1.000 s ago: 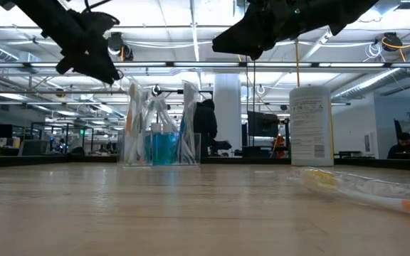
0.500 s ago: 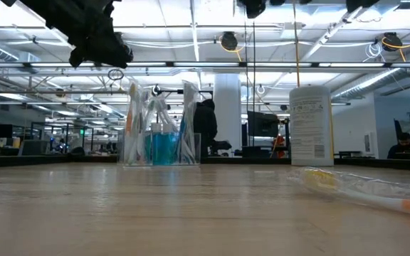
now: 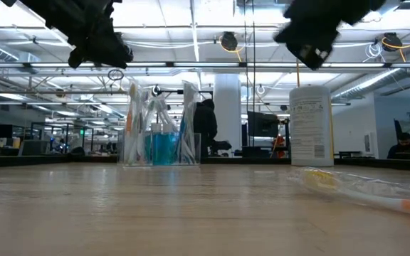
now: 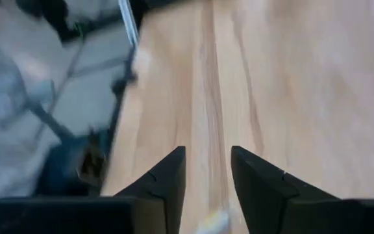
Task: Pick & Place toothbrushing station
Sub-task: Put the orange toothbrush into the transparent organizer
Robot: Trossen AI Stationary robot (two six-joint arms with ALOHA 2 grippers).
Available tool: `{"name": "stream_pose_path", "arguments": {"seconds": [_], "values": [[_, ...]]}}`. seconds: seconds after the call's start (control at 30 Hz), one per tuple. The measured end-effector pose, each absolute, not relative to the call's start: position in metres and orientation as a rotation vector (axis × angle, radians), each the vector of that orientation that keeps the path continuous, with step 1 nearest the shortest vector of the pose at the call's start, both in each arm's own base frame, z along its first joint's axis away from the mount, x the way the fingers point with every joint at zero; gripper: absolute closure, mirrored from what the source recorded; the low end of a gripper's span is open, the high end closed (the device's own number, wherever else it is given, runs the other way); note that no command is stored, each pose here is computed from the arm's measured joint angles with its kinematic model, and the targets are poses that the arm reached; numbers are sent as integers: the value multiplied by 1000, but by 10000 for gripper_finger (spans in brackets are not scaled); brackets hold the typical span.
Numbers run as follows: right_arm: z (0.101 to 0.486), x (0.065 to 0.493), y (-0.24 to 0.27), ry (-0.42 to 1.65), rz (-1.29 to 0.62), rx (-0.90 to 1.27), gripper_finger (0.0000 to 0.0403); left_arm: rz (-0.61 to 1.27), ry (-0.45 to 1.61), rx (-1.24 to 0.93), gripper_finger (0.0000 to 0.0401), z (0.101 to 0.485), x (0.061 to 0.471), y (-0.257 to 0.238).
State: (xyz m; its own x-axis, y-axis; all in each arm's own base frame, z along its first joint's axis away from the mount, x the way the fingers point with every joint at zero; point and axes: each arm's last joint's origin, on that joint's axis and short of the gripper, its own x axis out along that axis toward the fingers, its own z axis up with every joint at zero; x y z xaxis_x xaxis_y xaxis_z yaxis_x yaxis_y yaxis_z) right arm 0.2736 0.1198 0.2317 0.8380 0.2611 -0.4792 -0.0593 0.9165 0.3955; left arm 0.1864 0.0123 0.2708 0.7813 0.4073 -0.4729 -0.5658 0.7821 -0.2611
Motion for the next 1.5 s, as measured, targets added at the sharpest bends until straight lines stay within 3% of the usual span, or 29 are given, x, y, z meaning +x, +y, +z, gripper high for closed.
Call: {"name": "stream_pose_path", "arguments": {"seconds": [0.13,0.4,0.53,0.7,0.87,1.27,1.5], "values": [[211,266,126,667,158,379,266,532,407,-451,295,271,187,12],[167,260,131,800,-34,767,213,471,427,-468,295,270,187,9],[153,270,151,783,43,835,194,469,430,-455,295,270,187,9],[151,294,181,779,200,710,182,465,433,-439,295,270,187,9],[142,301,188,896,151,488,178,465,433,-440,295,270,187,9],[174,292,180,871,120,451,179,464,434,-435,295,270,187,9],[166,282,174,918,-115,596,179,460,430,-428,295,271,187,9]]}}
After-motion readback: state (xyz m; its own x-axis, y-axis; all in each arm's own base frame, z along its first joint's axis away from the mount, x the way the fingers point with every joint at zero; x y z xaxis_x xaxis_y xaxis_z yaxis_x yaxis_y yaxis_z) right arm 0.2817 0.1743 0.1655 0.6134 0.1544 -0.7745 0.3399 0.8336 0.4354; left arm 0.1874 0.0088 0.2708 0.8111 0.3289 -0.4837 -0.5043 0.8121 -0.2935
